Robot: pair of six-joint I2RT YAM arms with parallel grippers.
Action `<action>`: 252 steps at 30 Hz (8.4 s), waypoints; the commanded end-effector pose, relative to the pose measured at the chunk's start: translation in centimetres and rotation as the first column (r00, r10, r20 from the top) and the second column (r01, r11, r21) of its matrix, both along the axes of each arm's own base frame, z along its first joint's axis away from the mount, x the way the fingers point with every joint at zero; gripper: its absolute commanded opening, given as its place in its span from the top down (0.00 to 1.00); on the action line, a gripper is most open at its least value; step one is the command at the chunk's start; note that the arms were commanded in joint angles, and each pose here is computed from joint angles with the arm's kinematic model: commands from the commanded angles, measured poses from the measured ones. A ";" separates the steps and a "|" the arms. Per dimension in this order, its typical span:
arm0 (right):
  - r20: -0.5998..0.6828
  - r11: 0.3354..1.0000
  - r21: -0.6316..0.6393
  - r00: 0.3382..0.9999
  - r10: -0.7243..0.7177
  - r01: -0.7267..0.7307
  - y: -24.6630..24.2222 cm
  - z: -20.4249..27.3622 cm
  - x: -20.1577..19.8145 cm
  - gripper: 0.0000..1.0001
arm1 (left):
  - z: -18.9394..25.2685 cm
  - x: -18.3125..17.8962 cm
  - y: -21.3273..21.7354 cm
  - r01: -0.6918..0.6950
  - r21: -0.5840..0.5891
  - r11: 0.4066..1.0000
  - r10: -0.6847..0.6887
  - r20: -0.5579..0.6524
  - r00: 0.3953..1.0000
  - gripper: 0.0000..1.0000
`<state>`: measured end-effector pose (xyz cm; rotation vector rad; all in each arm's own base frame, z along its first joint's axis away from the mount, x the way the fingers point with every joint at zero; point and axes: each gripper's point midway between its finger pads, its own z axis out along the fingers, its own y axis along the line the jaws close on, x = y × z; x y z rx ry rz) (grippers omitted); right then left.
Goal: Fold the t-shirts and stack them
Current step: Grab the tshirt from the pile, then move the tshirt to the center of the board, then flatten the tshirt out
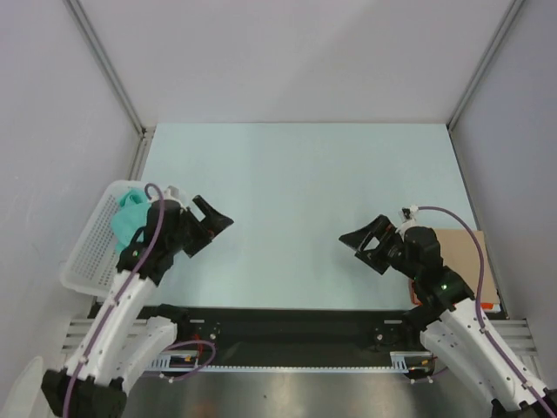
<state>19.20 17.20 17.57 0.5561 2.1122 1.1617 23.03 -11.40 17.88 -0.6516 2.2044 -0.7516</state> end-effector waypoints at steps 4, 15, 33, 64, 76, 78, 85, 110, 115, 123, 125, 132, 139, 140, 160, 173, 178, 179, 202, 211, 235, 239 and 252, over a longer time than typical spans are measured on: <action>-0.188 0.958 -0.275 0.972 -0.140 0.085 -3.9 -0.8 -0.2 0.00 | -2.8 1.5 5.9 -0.073 0.157 0.985 0.118 -0.300 0.947 0.00; -0.166 0.987 -0.108 0.981 0.102 -0.121 -2.1 2.3 -0.7 0.00 | -1.8 7.1 21.9 -0.471 0.310 0.826 0.554 -0.296 0.778 0.00; -0.146 0.965 -0.219 0.982 0.118 -0.148 -3.5 2.9 -0.4 0.00 | -2.9 9.2 25.5 -0.456 0.436 0.776 0.607 -0.319 0.728 1.00; -0.192 0.933 -0.240 0.955 0.225 -0.268 -0.1 1.0 1.1 0.03 | 4.4 0.8 -4.2 0.295 0.184 0.937 -0.284 -0.086 0.955 0.13; -0.208 0.884 -0.319 0.935 0.287 -0.342 5.8 -4.0 10.6 0.36 | -3.2 -2.7 -6.8 0.427 0.094 0.899 -0.412 -0.145 0.899 0.18; -0.229 0.857 -0.357 0.924 0.305 -0.372 6.4 -5.4 13.0 0.29 | -2.6 -0.5 -7.6 0.456 0.142 0.878 -0.439 -0.137 0.888 0.17; -0.312 0.802 -0.431 0.903 0.296 -0.412 6.0 -9.9 18.8 0.27 | -1.8 9.0 -8.2 0.528 0.406 0.746 -0.486 -0.211 0.848 0.10; -0.408 0.753 -0.418 0.846 0.344 -0.508 7.0 -13.6 19.3 0.68 | -8.1 15.0 -9.1 0.605 0.297 0.738 -0.513 -0.336 0.790 0.60; -0.376 0.745 -0.465 0.868 0.323 -0.479 6.4 -11.7 19.6 1.00 | -7.6 15.2 -8.6 0.575 0.314 0.755 -0.484 -0.326 0.812 1.00; -0.266 0.706 -0.563 0.903 0.336 -0.429 7.0 -1.8 15.8 1.00 | 0.9 11.9 -4.2 0.376 0.442 0.814 -0.335 -0.171 0.927 1.00; -0.175 0.713 -0.574 0.911 0.374 -0.404 8.2 3.0 13.4 1.00 | 5.0 9.0 -3.1 0.321 0.435 0.841 -0.328 -0.062 0.943 1.00; 0.088 0.820 -0.484 0.915 0.394 -0.306 9.6 16.5 6.8 1.00 | 17.6 0.0 -2.2 0.263 0.326 0.908 -0.380 0.378 0.844 1.00; 0.162 0.887 -0.420 0.946 0.281 -0.192 6.4 20.1 4.9 1.00 | 21.0 -0.8 -2.2 0.268 0.325 0.907 -0.392 0.418 0.820 1.00; 0.164 0.886 -0.430 0.950 0.267 -0.175 5.9 19.9 5.3 1.00 | 20.5 -0.2 -2.8 0.288 0.323 0.901 -0.407 0.403 0.820 1.00; -0.225 0.621 -0.783 0.950 -0.217 -0.044 -13.1 2.2 28.0 0.42 | 5.0 24.1 -10.4 0.386 0.474 0.791 -0.418 -0.041 0.907 0.10; -0.339 0.808 -0.411 0.894 0.294 -0.422 4.7 -2.2 6.3 0.63 | -9.3 2.3 -4.3 0.542 0.307 0.783 -0.428 -0.367 0.826 0.60; -0.388 0.869 -0.243 0.865 0.320 -0.430 7.8 -4.8 2.1 0.78 | -11.5 2.5 -3.2 0.481 0.321 0.816 -0.338 -0.411 0.847 0.62; -0.365 0.872 -0.226 0.867 0.338 -0.435 8.5 -4.7 2.0 0.78 | -11.8 3.0 -3.1 0.466 0.316 0.827 -0.327 -0.405 0.854 0.61; -0.565 0.950 -0.150 0.812 0.145 -0.274 10.4 -12.9 -0.3 0.48 | -16.2 2.8 -4.6 0.489 0.193 0.850 -0.342 -0.503 0.794 0.55; -0.676 0.972 -0.148 0.736 0.035 -0.182 11.2 -16.8 -0.9 0.55 | -15.5 2.6 -3.2 0.469 0.248 0.848 -0.296 -0.512 0.807 0.52; -0.367 0.887 -0.422 0.930 0.022 -0.187 1.6 -4.6 1.5 1.00 | -15.7 3.3 -5.4 0.472 0.147 0.869 -0.344 -0.505 0.792 1.00; -0.338 0.833 -0.535 0.939 -0.058 -0.141 -2.1 -2.6 1.6 1.00 | -12.0 2.4 -4.5 0.436 0.176 0.882 -0.314 -0.472 0.824 1.00; -0.083 0.788 -0.607 0.978 -0.190 0.102 -11.3 8.9 6.2 1.00 | 2.9 1.6 -1.5 0.301 0.231 0.925 -0.249 -0.230 0.941 1.00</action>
